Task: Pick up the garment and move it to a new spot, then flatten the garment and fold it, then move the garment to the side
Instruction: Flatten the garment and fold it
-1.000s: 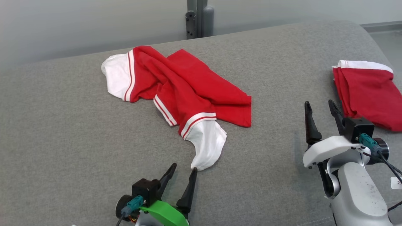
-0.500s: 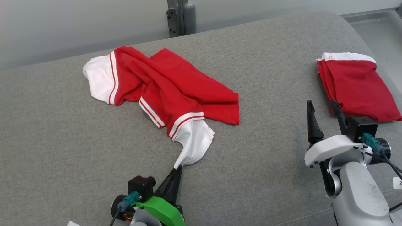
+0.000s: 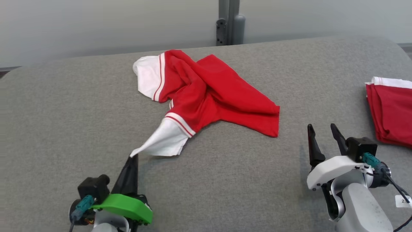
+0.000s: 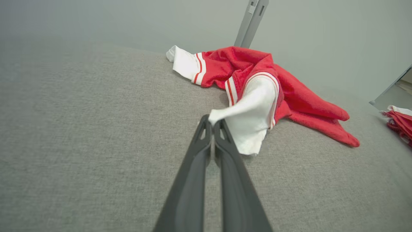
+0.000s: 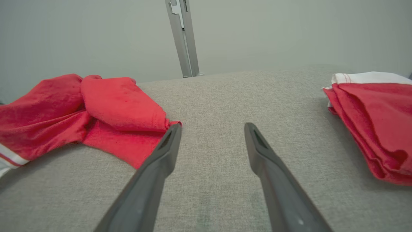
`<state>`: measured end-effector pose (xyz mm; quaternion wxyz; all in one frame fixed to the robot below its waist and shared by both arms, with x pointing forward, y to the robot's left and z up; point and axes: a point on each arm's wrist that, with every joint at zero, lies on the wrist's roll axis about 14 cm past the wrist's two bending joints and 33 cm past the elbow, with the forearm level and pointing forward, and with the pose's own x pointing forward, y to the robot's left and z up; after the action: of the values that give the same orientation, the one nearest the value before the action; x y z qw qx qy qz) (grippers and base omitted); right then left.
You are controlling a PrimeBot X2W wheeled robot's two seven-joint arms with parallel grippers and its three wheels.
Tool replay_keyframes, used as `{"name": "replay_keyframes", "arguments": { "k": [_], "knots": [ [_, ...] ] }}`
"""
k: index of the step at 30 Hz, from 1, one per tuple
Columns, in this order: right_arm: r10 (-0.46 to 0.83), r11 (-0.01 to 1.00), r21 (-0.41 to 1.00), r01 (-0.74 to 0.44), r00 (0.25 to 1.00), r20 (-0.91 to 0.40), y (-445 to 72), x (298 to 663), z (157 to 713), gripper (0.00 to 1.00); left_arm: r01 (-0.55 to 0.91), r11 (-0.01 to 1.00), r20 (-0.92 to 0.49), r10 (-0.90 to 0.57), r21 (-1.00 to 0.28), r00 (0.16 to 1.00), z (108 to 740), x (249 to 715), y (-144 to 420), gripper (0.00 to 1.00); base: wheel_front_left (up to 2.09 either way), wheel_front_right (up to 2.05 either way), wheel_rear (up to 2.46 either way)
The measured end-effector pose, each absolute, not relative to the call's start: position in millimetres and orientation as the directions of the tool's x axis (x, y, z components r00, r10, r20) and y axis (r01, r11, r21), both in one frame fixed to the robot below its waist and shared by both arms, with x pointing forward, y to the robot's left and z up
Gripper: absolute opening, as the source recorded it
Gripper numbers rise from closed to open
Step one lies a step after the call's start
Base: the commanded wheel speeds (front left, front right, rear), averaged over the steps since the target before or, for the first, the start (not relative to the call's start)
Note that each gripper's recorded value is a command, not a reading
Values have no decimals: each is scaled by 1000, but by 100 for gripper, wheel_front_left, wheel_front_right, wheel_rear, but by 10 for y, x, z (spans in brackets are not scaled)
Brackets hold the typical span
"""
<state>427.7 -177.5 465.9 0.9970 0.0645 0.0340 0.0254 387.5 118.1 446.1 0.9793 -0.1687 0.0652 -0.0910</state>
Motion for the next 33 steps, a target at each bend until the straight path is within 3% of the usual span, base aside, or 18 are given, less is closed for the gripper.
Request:
{"name": "replay_keyframes", "arguments": {
  "k": [9,10,11,12,30,31,32,33],
  "knots": [
    [212,967,165,-195,973,-90,-1190,4305,4583,100,-93,961,-93,71,-262,993,4511,3677,2076,0,0,0,0],
    [219,966,164,-202,971,-94,-1164,4305,4572,100,-107,960,-101,83,-260,991,4488,3657,2115,33,0,0,0],
    [225,965,164,-207,969,-102,-1144,4302,4546,100,-118,958,-110,92,-260,990,4461,3645,2142,53,0,0,0],
    [227,964,165,-208,967,-111,-1135,4300,4515,100,-125,958,-122,96,-260,988,4425,3636,2156,100,0,0,0],
    [240,964,175,-201,941,-240,-1025,4496,4073,100,-156,956,-172,115,-247,978,4273,3566,2179,100,0,0,0],
    [244,963,178,-203,938,-247,-1003,4509,4052,97,-163,956,-174,122,-245,977,4268,3553,2202,100,0,0,0],
    [247,962,181,-205,935,-256,-985,4515,4021,86,-169,955,-176,128,-243,976,4263,3540,2219,100,0,0,0],
    [250,962,183,-205,929,-272,-970,4507,3972,48,-173,956,-178,132,-237,975,4259,3528,2235,100,0,0,0]
  ]
}}
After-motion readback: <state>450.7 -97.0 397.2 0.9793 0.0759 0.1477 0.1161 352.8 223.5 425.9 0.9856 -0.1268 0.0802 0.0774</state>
